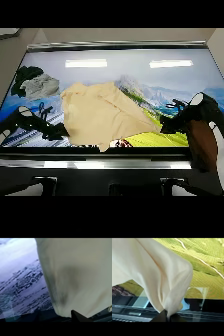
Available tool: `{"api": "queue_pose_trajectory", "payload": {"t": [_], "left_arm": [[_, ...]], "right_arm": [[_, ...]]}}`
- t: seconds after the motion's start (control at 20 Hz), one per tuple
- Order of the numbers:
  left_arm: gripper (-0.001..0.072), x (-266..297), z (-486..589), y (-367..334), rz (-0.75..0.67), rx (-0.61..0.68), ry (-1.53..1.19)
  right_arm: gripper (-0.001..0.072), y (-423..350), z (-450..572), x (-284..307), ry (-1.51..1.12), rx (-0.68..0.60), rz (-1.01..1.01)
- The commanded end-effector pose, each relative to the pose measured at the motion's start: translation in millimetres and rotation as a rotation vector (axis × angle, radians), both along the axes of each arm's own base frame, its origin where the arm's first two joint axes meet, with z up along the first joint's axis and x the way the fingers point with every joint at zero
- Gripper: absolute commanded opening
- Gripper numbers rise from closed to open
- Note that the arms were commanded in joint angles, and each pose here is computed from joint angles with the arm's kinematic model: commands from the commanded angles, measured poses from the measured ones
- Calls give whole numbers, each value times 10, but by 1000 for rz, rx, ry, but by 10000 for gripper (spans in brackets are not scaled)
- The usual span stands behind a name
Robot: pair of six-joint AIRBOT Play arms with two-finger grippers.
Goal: Fold the shirts.
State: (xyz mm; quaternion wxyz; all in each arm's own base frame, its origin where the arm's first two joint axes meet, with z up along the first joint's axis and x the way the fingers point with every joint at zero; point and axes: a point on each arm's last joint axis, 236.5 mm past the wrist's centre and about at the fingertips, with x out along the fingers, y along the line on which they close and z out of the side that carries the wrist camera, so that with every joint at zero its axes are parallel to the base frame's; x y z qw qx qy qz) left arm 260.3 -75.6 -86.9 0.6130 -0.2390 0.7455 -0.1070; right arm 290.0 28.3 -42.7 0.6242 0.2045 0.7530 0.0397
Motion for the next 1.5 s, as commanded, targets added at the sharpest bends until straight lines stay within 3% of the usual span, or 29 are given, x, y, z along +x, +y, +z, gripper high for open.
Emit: {"api": "queue_pose_trajectory", "payload": {"t": [0.0,0.15,0.25,0.3,0.35,0.4,0.5,0.6,0.75,0.85,1.0,1.1,1.2,1.45], "left_arm": [[469,-189,-139,-269,-25,-24,4],[468,-130,-140,-423,-17,-31,-18],[417,-86,-160,-460,-9,-18,-35],[291,-49,-167,-462,6,-12,-45],[82,-17,-150,-485,9,-24,-59],[33,25,-103,-502,-15,-36,-89],[30,273,205,-486,-74,-33,-231],[30,788,1011,-389,-102,19,-521],[30,1397,3340,-210,19,69,-1145],[30,1130,5124,-112,121,66,-1579],[30,-17,6922,-21,186,79,-2063],[30,-511,7248,-57,226,11,-2149],[30,-653,7201,-70,237,-11,-2134],[30,-612,7037,-38,242,15,-2096]], "right_arm": [[38,4,5,-11,4,2,1],[38,4,5,-13,5,3,1],[38,9,7,-11,4,5,0],[38,27,12,3,-1,12,-4],[38,62,24,24,-8,27,-11],[38,120,52,60,-22,53,-22],[37,215,203,235,-117,91,-58],[37,131,607,596,-339,52,-100],[37,-190,2085,1215,-894,-92,-173],[37,-494,3619,1167,-1327,-224,-288],[37,-791,5510,70,-1814,-414,-456],[37,-680,6026,-645,-1975,-416,-477],[36,-632,6190,-1108,-2051,-436,-489],[36,-712,6044,-1272,-1987,-507,-496]]}}
